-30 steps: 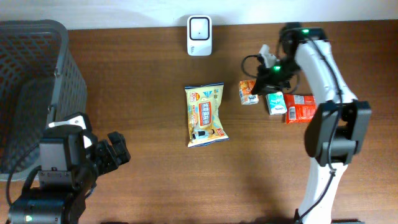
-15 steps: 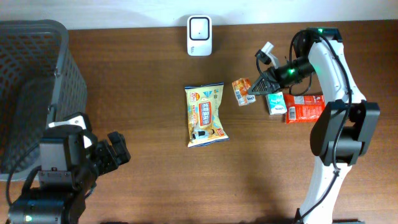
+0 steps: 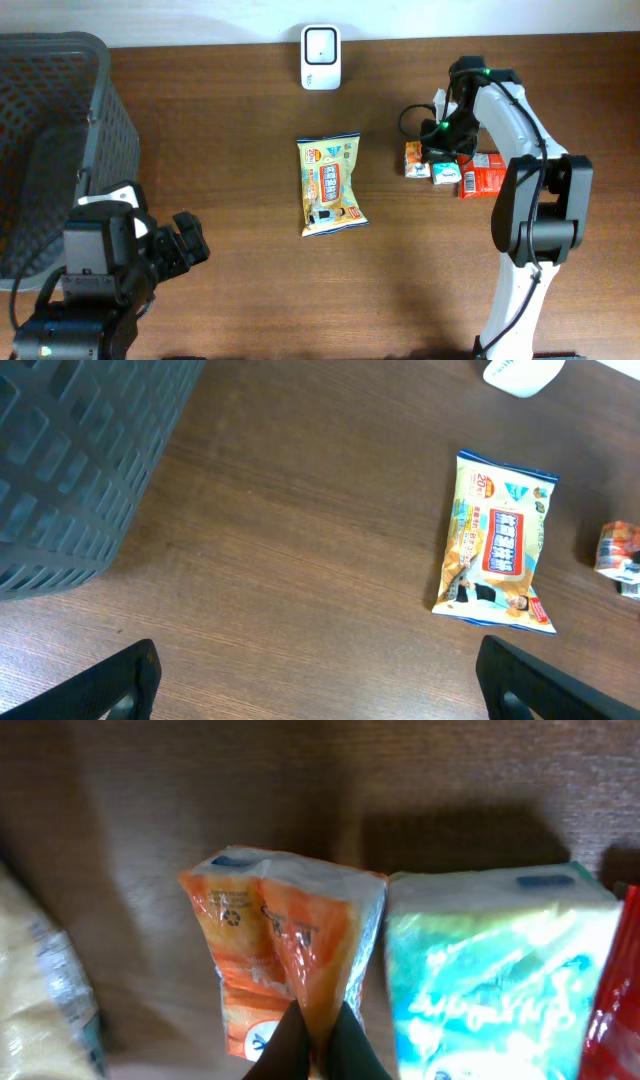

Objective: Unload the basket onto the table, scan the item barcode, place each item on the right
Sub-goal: 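Reach the right gripper to the yellow wipes packet and grasp it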

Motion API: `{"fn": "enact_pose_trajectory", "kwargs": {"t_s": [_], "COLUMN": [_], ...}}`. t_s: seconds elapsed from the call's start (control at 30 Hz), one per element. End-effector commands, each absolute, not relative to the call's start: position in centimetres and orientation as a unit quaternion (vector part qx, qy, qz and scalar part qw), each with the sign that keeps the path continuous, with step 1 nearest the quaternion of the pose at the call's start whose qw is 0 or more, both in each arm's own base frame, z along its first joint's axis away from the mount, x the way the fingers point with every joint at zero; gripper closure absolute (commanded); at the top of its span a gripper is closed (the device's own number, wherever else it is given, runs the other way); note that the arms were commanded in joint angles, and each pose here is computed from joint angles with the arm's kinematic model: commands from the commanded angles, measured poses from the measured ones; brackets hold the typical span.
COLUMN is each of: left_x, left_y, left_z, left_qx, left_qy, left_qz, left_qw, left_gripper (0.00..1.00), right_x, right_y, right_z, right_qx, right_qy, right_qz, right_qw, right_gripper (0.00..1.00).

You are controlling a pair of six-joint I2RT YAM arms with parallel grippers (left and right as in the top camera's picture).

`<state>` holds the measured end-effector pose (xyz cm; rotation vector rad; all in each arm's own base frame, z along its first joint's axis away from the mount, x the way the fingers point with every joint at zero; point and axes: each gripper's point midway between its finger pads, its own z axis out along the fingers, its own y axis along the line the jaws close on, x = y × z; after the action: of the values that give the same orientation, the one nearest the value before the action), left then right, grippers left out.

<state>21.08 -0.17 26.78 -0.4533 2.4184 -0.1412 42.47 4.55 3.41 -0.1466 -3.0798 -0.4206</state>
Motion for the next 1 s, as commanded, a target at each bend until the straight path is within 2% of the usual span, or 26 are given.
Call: {"fn": "enact_pose_trajectory", "kwargs": {"t_s": [0.0,0.03,0.13,0.17,0.3,0.37,0.4,0.47,0.5,0.53,0.63,0.73,0.77,0.8,0.83,0.87,0.9,0.93,0.97], "left_x": [21.0,21.0,21.0,21.0,21.0,21.0,21.0,21.0,21.0,21.0,21.0,21.0,21.0,21.0,21.0,21.0,21.0,21.0,21.0], "left_y": [0.1,0.1,0.1,0.1,0.1,0.1,0.1,0.1,0.1,0.1,0.1,0.1,0.1,0.1,0.1,0.1,0.1,0.1,0.1], "left_z": [27.0,27.0,27.0,27.0,27.0,27.0,27.0,27.0,27.0,27.0,27.0,27.0,27.0,27.0,27.0,27.0,27.0,27.0,27.0], "left_qx": [-0.181,-0.181,-0.181,-0.181,-0.181,-0.181,-0.181,-0.181,-0.181,-0.181,-0.181,-0.181,-0.181,-0.181,-0.181,-0.181,-0.181,-0.181,-0.181], "left_qy": [0.923,0.923,0.923,0.923,0.923,0.923,0.923,0.923,0.923,0.923,0.923,0.923,0.923,0.923,0.923,0.923,0.923,0.923,0.923], "left_qz": [-0.053,-0.053,-0.053,-0.053,-0.053,-0.053,-0.053,-0.053,-0.053,-0.053,-0.053,-0.053,-0.053,-0.053,-0.053,-0.053,-0.053,-0.053,-0.053], "left_qw": [0.335,0.335,0.335,0.335,0.335,0.335,0.335,0.335,0.335,0.335,0.335,0.335,0.335,0.335,0.335,0.335,0.335,0.335,0.335], "left_gripper": [0.01,0.01,0.01,0.01,0.01,0.01,0.01,0.01,0.01,0.01,0.01,0.01,0.01,0.01,0.01,0.01,0.01,0.01,0.01], "right_x": [42.3,42.2,41.9,41.9,42.4,42.6,42.5,41.6,40.9,40.1,39.0,38.6,38.5,38.2,38.1,38.0,38.1,38.3,38.5], "right_y": [3.5,3.5,3.5,3.6,4.6,7.3,8.5,12.2,13.7,15.3,18.6,20.1,20.3,20.6,20.7,20.7,20.8,20.8,20.9], "right_z": [3.1,3.1,3.4,4.2,8.4,11.0,11.4,11.3,10.7,10.1,7.9,5.7,5.0,4.3,4.0,4.0,4.0,4.1,4.1], "right_qx": [-0.057,-0.058,-0.075,-0.080,-0.069,-0.038,-0.021,0.036,0.069,0.093,0.110,0.067,0.060,0.059,0.061,0.062,0.063,0.063,0.063], "right_qy": [-0.993,-0.993,-0.992,-0.991,-0.992,-0.989,-0.987,-0.982,-0.980,-0.979,-0.978,-0.981,-0.982,-0.982,-0.982,-0.982,-0.981,-0.981,-0.981], "right_qz": [-0.101,-0.101,-0.101,-0.103,-0.109,-0.143,-0.160,-0.185,-0.185,-0.182,-0.178,-0.179,-0.178,-0.181,-0.180,-0.180,-0.180,-0.182,-0.183], "right_qw": [0.013,0.015,0.023,0.026,0.011,-0.013,-0.015,-0.005,0.002,0.008,0.013,0.019,0.021,0.021,0.022,0.023,0.021,0.017,0.013], "right_gripper": [0.76,0.65,0.63,0.60,0.61,0.58,0.49,0.25,0.18,0.18,0.04,0.04,0.05,0.14,0.32,0.61,0.84,0.96,0.96]}}
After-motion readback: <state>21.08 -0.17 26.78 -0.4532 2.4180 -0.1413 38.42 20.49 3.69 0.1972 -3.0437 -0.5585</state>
